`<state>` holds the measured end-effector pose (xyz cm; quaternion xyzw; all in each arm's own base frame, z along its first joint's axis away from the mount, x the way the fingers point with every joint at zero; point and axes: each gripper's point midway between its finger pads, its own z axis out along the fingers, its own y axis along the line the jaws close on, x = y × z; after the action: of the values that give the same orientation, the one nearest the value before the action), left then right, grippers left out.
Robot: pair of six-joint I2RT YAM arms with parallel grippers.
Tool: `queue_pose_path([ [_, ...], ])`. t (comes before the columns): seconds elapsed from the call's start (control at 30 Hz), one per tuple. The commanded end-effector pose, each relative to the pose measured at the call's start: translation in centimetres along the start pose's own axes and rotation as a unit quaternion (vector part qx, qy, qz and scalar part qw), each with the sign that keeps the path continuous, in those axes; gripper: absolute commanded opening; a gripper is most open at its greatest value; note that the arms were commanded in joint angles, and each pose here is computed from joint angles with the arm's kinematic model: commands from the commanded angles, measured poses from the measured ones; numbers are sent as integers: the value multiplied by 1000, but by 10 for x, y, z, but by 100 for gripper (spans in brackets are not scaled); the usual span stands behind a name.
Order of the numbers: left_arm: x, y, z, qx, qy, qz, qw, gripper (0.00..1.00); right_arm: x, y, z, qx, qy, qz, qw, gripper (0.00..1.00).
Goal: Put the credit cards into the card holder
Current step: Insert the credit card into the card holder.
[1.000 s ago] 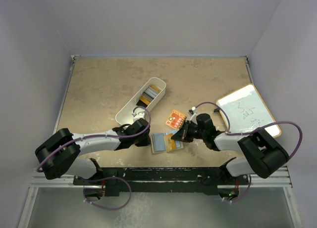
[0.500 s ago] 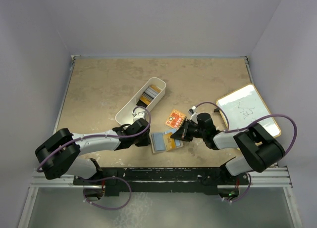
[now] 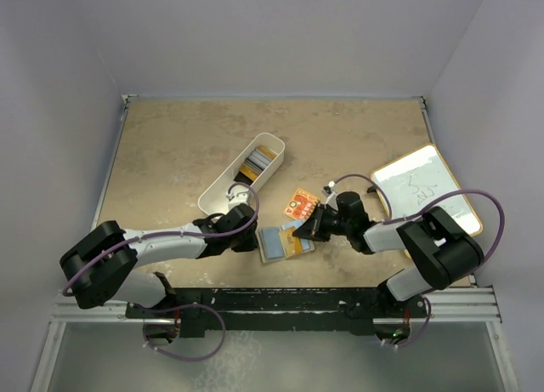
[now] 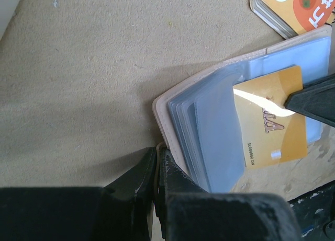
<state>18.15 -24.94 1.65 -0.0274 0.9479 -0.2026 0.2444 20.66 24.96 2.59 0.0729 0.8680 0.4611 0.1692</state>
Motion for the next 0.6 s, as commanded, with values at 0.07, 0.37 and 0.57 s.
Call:
queue_pose_path([
  [0.07, 3, 10, 0, -24, 3, 22, 999, 0, -5, 4, 3, 7, 14, -30, 999, 0],
  [0.37, -1, 14, -2, -33, -6, 24, 999, 0, 2, 0, 5, 6, 31, -24, 999, 0],
  [0.57, -1, 25, -1, -63, -4, 48, 997, 0, -10, 12, 6, -1, 55, -59, 997, 0],
])
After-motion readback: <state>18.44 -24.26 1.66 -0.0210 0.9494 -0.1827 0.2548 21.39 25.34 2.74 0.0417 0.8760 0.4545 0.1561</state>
